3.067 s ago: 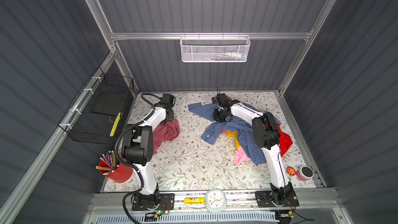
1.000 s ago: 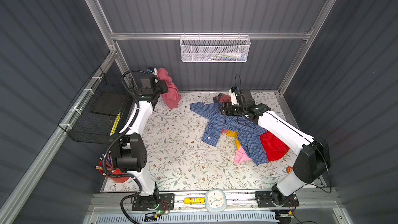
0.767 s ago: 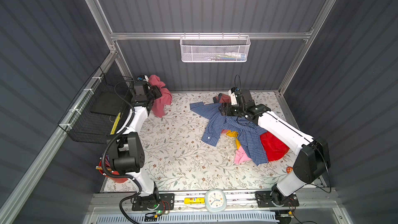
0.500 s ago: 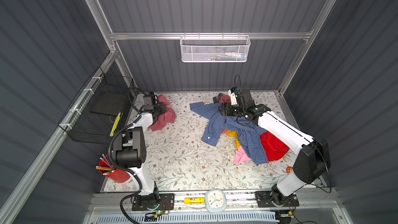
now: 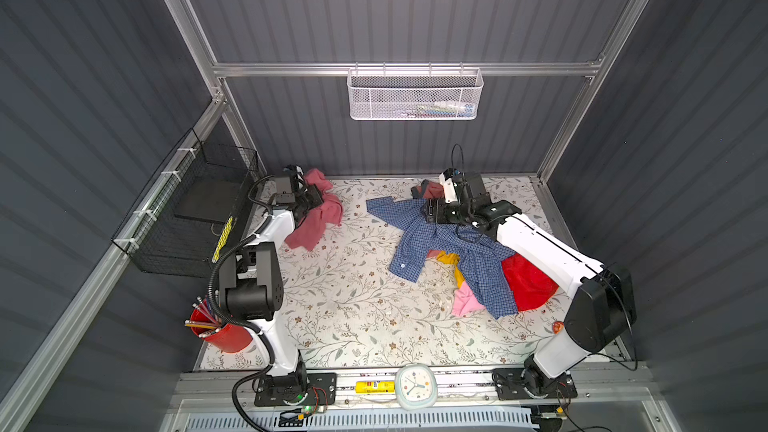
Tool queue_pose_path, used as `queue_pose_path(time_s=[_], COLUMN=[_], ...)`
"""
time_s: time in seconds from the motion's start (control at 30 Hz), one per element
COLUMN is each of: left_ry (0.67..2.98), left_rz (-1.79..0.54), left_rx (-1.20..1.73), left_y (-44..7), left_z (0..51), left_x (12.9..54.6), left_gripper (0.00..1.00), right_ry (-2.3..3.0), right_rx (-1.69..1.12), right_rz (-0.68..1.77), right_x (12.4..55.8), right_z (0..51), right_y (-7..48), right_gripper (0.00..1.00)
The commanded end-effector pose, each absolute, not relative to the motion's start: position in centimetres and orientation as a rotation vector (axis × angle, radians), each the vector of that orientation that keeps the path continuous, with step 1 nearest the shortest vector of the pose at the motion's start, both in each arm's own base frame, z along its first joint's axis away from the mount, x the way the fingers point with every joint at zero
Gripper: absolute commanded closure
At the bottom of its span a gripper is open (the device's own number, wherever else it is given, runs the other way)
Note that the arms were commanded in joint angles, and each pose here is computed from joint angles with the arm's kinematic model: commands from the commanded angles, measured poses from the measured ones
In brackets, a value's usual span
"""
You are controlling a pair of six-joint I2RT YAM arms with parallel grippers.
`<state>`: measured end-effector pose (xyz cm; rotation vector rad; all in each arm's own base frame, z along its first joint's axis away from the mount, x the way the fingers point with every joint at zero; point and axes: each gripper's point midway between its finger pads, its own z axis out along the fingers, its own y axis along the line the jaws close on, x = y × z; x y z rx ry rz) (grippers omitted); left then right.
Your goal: Pick out a specific cloth from the pile
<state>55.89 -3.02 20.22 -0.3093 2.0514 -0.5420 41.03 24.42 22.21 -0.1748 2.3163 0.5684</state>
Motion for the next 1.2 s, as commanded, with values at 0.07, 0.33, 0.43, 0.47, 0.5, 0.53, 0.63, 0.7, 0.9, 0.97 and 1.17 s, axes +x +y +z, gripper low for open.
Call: queue_pose_path(time_s=[0.07, 0.33, 0.43, 0.47, 0.5, 0.53, 0.63, 0.7, 0.9, 0.97, 1.17], left_ry=[1.81, 1.855, 1.965, 1.997, 2.025, 2.057, 2.164, 2.23, 2.343, 2.386, 2.492], left_rz=[-0.749, -0.851, -0.725, -0.696, -0.639, -0.606, -0.499, -0.457, -0.252, -0.207, -0.104], left_rx=[-0.262, -0.295, -0.322, -0.316, -0.327, -0.319, -0.341, -0.346, -0.393, -0.366, -0.331], left_y=[-4.7, -5.7, -4.6, -4.4, -3.8, -3.6, -2.5, -2.1, 0.2, 0.5, 1.2], left_z=[27.4, 22.4, 18.0, 16.7, 15.5, 14.3, 10.6, 8.6, 6.2, 5.9, 4.7], left_x=[58.0, 57.5, 56.6, 56.2, 56.0, 55.7, 54.7, 53.9, 51.2, 50.5, 48.8], left_gripper=[1.0, 1.0, 1.0, 1.0, 1.0, 1.0, 1.0, 1.0, 1.0, 0.97, 0.66], right_ry=[2.314, 2.32, 2.325, 2.328, 2.328, 2.33, 2.333, 2.334, 2.348, 2.368, 2.4], right_rx=[-0.173, -0.178, -0.178, -0.18, -0.18, -0.182, -0.18, -0.179, -0.19, -0.2, -0.221], right_rz=[0.587, 0.598, 0.596, 0.597, 0.597, 0.597, 0.601, 0.607, 0.603, 0.588, 0.539], right_x=[41.3, 41.3, 41.3, 41.2, 41.2, 41.2, 41.2, 41.1, 41.0, 40.9, 41.0], right_z=[22.5, 22.3, 22.2, 22.1, 22.1, 22.1, 22.0, 22.0, 21.5, 21.1, 20.5], right_y=[24.9, 25.3, 25.2, 25.3, 25.3, 25.3, 25.4, 25.5, 25.8, 25.9, 25.9], right_gripper=[0.23, 0.23, 0.23, 0.23, 0.23, 0.23, 0.23, 0.23, 0.24, 0.24, 0.24])
